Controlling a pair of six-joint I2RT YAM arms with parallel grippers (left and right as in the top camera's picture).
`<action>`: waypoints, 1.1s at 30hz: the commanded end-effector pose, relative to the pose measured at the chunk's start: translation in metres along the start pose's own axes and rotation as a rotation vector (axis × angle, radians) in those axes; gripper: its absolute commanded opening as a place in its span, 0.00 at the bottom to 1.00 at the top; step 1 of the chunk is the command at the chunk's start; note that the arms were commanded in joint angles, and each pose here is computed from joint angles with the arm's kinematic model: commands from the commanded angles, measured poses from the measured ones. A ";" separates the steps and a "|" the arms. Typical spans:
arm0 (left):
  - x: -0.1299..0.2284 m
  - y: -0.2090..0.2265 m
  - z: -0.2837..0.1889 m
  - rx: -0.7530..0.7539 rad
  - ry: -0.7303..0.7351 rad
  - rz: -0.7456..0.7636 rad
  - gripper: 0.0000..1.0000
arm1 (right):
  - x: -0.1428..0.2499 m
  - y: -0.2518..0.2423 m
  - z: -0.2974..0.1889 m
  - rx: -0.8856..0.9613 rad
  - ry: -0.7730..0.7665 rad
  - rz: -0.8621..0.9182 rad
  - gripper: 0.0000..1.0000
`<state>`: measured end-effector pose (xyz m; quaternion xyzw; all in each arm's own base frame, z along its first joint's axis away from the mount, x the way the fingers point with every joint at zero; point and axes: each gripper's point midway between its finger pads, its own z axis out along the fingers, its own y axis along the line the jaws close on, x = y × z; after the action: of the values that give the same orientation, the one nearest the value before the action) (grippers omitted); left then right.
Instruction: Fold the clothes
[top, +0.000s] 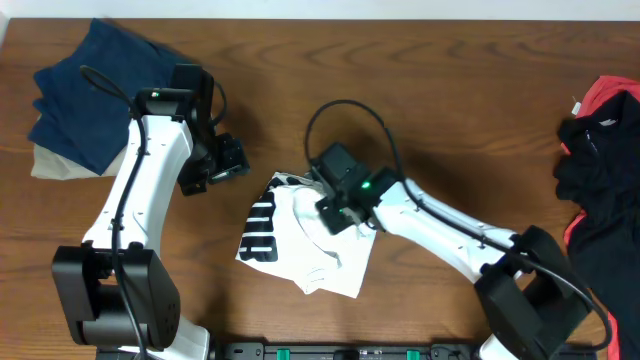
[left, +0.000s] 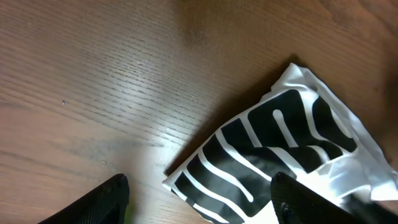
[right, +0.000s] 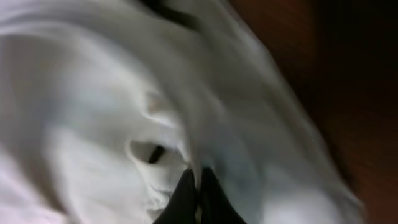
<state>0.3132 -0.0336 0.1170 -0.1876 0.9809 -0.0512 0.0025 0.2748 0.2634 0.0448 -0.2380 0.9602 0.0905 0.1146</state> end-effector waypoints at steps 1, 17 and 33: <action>0.002 0.004 0.003 -0.012 0.014 0.000 0.74 | -0.010 -0.057 -0.034 0.180 -0.067 0.127 0.06; 0.010 0.007 0.004 -0.027 0.049 0.031 0.75 | 0.021 -0.095 -0.056 0.115 0.078 0.226 0.33; 0.015 0.011 0.013 -0.035 0.067 0.029 0.75 | 0.028 -0.048 -0.021 -0.093 0.139 0.186 0.36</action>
<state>0.2972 -0.0328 0.1063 -0.1762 0.9830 -0.0442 -0.0273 0.2788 0.2003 0.0699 -0.1464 0.9794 0.1280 0.0550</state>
